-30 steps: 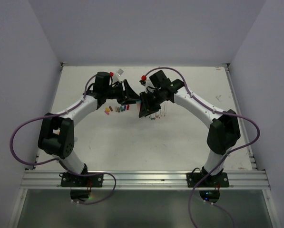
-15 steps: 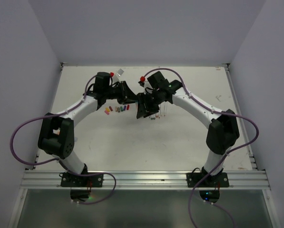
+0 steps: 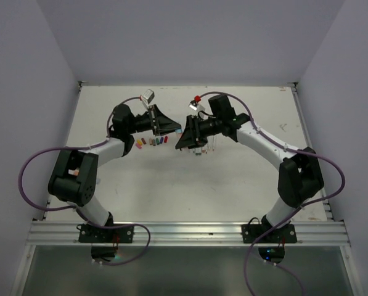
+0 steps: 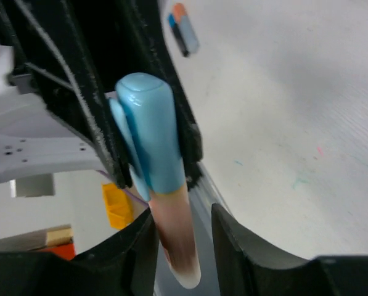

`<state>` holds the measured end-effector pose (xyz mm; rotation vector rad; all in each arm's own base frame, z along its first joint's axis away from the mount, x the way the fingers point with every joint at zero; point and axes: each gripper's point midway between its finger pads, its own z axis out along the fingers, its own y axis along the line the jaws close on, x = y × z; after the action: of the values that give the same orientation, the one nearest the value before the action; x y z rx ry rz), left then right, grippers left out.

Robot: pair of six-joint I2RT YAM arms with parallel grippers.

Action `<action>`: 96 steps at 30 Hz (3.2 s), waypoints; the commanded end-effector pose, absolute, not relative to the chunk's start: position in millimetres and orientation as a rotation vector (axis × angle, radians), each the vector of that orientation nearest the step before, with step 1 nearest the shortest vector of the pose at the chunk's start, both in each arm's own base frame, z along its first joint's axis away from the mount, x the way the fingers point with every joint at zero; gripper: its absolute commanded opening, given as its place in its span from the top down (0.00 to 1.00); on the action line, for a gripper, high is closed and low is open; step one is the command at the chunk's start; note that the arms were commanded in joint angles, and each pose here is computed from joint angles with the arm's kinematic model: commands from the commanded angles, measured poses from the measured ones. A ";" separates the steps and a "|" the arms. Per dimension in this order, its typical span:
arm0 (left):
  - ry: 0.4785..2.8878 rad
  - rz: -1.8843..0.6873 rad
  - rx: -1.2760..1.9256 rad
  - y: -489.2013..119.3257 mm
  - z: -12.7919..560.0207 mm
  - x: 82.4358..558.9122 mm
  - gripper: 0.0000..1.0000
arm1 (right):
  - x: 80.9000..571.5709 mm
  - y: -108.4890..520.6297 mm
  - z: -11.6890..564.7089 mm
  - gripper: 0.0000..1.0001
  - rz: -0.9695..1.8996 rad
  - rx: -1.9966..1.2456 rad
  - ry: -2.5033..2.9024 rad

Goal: Open the pen caps

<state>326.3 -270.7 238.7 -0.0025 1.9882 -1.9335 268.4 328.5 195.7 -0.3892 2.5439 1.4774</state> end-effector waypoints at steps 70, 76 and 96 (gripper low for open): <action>2.913 -1.020 0.096 -236.3 28.9 213.2 0.95 | 211.9 229.6 9.5 0.84 0.528 -0.077 3.049; 2.927 -1.014 0.103 -234.6 21.1 211.1 0.82 | 211.9 229.7 9.9 0.65 0.508 -0.071 3.053; 2.892 -0.667 -0.088 -202.4 54.1 232.4 0.33 | 237.0 208.8 80.3 0.40 0.240 -0.199 2.978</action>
<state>212.1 -214.8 30.8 0.0217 2.9431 -0.8297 240.1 230.2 55.2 -0.1487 2.9914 0.3903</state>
